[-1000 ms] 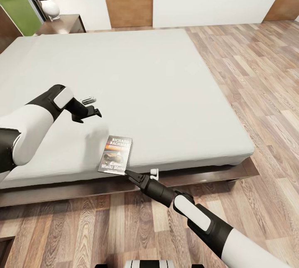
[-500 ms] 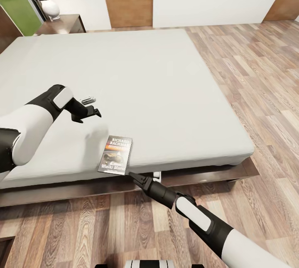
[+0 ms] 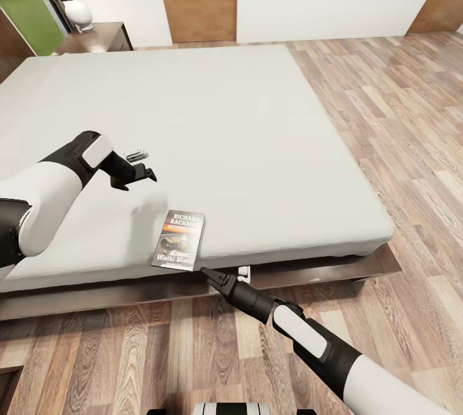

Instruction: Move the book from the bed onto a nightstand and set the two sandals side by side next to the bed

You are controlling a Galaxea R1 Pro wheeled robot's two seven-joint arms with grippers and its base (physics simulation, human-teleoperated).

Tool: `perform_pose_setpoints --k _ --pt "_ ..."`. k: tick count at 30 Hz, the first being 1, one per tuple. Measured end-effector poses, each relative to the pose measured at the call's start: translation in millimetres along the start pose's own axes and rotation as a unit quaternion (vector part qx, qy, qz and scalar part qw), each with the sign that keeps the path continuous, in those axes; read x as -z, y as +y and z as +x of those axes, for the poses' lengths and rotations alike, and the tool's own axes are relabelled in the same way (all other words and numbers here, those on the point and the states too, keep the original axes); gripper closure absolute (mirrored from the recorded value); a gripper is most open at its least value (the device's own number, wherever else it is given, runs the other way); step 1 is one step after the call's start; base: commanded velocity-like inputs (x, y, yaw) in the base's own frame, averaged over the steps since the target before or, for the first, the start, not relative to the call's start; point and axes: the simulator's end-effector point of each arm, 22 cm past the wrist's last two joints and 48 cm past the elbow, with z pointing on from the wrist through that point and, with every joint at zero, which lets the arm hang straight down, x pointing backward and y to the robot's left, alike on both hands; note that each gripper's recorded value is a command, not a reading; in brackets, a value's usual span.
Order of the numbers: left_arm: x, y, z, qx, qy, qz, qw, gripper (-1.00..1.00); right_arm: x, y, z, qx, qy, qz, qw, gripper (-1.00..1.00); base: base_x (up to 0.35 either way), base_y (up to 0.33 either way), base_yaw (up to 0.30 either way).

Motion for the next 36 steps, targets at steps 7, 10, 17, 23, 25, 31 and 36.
perform_pose_setpoints --k 7,10,17,23,25,31,36 --pt "0.0 0.0 0.0 0.0 0.0 0.0 1.0 -1.0 0.1 -0.3 -0.1 0.0 0.0 0.0 1.0 -1.0 0.0 0.0 0.0" --pt "0.0 0.0 0.0 0.0 0.0 0.0 1.0 -1.0 0.2 -0.3 -0.3 0.0 0.0 0.0 1.0 -1.0 0.0 0.0 0.0" --pt "0.0 -0.1 0.0 0.0 0.0 0.0 1.0 -1.0 0.2 -0.3 -0.6 0.0 -0.001 0.0 1.0 -1.0 0.0 0.0 0.0" --pt "0.0 -0.3 0.0 0.0 0.0 0.001 1.0 -1.0 0.2 -0.3 -1.0 0.0 -0.002 0.0 1.0 -1.0 0.0 0.0 0.0" --pt "0.0 -0.3 0.0 0.0 0.0 0.001 1.0 -1.0 0.2 -0.3 -1.3 0.001 -0.002 0.0 1.0 -1.0 0.0 0.0 0.0" --pt "0.0 -0.5 0.0 0.0 0.0 0.001 1.0 -1.0 0.4 -0.9 -5.8 0.007 -0.013 0.001 0.9999 -1.0 0.0 0.0 0.0" --pt "0.1 -0.1 -0.1 0.0 0.0 0.001 1.0 -1.0 0.6 -1.4 -10.0 0.014 -0.023 0.002 0.9996 -1.0 0.0 0.0 0.0"
